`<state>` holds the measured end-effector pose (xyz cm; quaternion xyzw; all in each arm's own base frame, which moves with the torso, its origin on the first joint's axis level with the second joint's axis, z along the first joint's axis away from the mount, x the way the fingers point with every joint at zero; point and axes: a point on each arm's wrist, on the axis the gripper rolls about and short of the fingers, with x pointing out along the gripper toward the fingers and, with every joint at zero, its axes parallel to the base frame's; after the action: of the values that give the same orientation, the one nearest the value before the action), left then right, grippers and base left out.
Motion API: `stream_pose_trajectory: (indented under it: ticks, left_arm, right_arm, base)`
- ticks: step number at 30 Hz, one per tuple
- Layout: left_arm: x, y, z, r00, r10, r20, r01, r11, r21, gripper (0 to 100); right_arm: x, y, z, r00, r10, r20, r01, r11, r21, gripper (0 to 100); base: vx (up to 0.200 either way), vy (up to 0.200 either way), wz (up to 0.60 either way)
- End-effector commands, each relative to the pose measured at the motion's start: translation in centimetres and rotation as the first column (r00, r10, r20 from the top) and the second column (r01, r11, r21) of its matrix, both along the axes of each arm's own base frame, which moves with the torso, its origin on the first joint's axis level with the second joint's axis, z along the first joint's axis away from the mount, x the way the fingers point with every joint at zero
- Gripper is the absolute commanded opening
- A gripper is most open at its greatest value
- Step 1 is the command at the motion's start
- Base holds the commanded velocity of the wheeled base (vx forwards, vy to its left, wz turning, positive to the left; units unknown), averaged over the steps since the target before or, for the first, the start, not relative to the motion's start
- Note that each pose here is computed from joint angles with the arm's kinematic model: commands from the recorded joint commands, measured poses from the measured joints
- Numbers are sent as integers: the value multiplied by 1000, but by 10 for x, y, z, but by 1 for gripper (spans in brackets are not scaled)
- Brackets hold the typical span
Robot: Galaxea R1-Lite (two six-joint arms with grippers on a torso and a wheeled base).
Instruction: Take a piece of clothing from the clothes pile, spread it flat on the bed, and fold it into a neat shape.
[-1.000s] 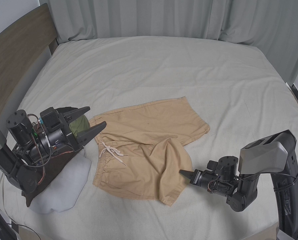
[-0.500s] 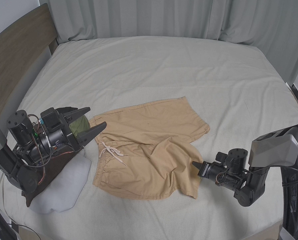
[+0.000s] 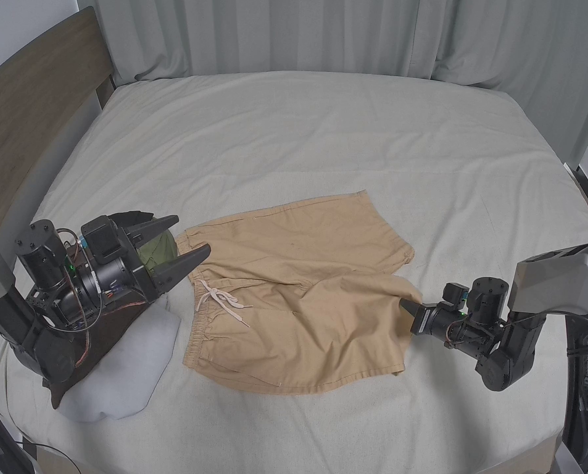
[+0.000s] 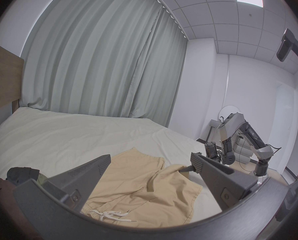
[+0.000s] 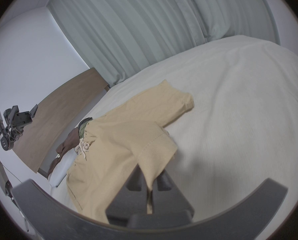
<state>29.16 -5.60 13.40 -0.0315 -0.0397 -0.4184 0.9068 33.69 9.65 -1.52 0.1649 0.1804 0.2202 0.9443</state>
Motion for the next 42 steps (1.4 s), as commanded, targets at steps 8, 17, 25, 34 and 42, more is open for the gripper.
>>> stream_pose_trajectory:
  ticks: [8, 17, 25, 34, 42]
  left_arm:
    - [1, 2, -3, 1000, 0, -10, 0, 1000, 3, 100]
    - [1, 2, -5, 1000, 0, -17, 0, 1000, 4, 100]
    - [0, 2, -5, 1000, -1, -18, 1, 1000, 6, 100]
    - [0, 2, -7, 1000, -11, -23, 12, 1000, 10, 100]
    - [0, 2, -8, 1000, -11, -26, 12, 1000, 10, 100]
  right_arm:
    - [14, -3, 10, 998, -1, 66, 0, 1000, 12, 0]
    - [11, -3, 24, 992, 53, 112, -54, 999, 0, 0]
    - [25, -3, -1, 994, 61, 94, -60, 998, -18, 0]
    - [31, -2, 7, 989, 59, 134, -58, 998, -12, 0]
    - [15, -22, 27, 989, 56, 134, -55, 998, -11, 100]
  base:
    - [0, 0, 0]
    - [0, 0, 0]
    - [0, 0, 0]
    - [0, 0, 0]
    - [0, 0, 0]
